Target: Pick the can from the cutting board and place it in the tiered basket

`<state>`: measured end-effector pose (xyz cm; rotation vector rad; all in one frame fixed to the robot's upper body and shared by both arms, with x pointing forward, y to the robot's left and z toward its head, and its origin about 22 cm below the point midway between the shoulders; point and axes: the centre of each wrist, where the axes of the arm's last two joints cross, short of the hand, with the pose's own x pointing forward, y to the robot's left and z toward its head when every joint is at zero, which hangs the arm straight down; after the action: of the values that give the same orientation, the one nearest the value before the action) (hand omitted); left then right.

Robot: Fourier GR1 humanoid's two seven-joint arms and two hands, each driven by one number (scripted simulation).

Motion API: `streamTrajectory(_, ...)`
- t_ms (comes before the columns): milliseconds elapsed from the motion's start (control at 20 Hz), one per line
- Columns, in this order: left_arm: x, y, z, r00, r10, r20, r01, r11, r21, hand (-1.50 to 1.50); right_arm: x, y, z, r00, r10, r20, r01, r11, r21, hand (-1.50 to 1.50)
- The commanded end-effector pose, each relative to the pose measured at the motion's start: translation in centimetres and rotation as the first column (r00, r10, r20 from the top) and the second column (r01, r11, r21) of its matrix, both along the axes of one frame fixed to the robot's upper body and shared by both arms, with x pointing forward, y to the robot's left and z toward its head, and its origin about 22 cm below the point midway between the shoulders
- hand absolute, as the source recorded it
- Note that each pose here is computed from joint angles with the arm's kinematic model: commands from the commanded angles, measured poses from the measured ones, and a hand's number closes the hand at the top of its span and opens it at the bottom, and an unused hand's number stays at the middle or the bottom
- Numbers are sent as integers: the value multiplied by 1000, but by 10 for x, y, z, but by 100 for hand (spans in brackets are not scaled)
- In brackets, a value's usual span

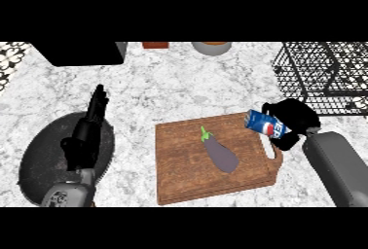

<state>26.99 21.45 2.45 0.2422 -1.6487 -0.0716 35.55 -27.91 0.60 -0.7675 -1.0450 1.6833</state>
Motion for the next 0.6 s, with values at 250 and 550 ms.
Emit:
streamTrajectory(250, -4, 9, 3, 1000, -13, -3, 13, 1000, 3, 0, -13, -14, 25, 874, -445, 195, 467, 880, -85, 150)
streamTrajectory(550, 1, -10, -5, 1000, -2, -18, 2, 1000, -6, 0, -25, 3, 87, 800, -477, 363, 501, 865, 32, 150)
